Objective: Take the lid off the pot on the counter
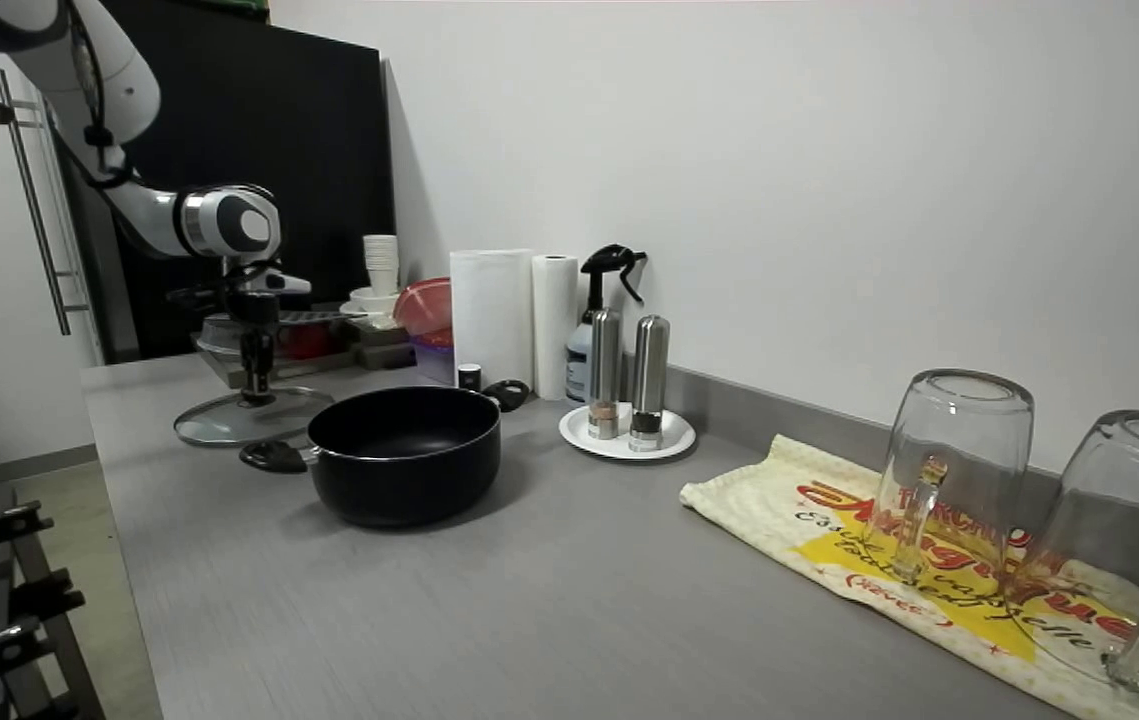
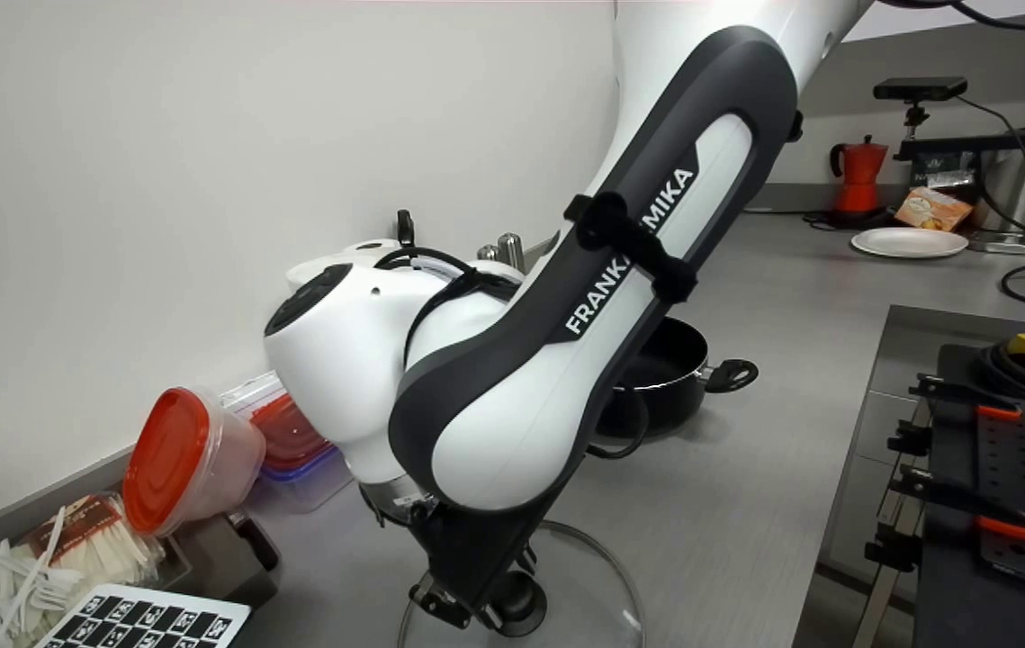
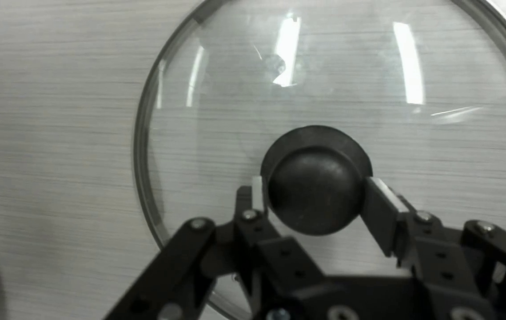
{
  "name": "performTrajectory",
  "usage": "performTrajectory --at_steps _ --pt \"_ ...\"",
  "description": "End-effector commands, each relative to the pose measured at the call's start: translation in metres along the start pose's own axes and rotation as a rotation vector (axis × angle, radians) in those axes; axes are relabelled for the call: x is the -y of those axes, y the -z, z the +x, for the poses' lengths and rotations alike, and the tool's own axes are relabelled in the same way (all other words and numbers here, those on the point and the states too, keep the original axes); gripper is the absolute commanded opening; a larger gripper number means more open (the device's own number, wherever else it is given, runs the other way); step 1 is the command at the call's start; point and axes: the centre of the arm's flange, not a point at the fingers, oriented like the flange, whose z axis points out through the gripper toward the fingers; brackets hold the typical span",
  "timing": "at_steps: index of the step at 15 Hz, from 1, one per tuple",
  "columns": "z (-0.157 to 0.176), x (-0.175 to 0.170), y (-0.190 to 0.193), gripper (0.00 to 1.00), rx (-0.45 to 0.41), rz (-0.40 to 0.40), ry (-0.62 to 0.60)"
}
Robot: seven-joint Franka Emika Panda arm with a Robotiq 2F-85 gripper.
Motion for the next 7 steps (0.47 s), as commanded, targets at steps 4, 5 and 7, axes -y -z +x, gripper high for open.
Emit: performTrajectory --at_steps 4,5,7 --pt "0.0003 -0.0003 -0.0001 0.76 0.0 0.0 -0.001" --pt "0.0003 -0.0003 -0.0001 0.76 0.0 0.0 -0.001" --pt "0.0003 -0.0003 -0.0001 0.76 0.0 0.0 -0.001"
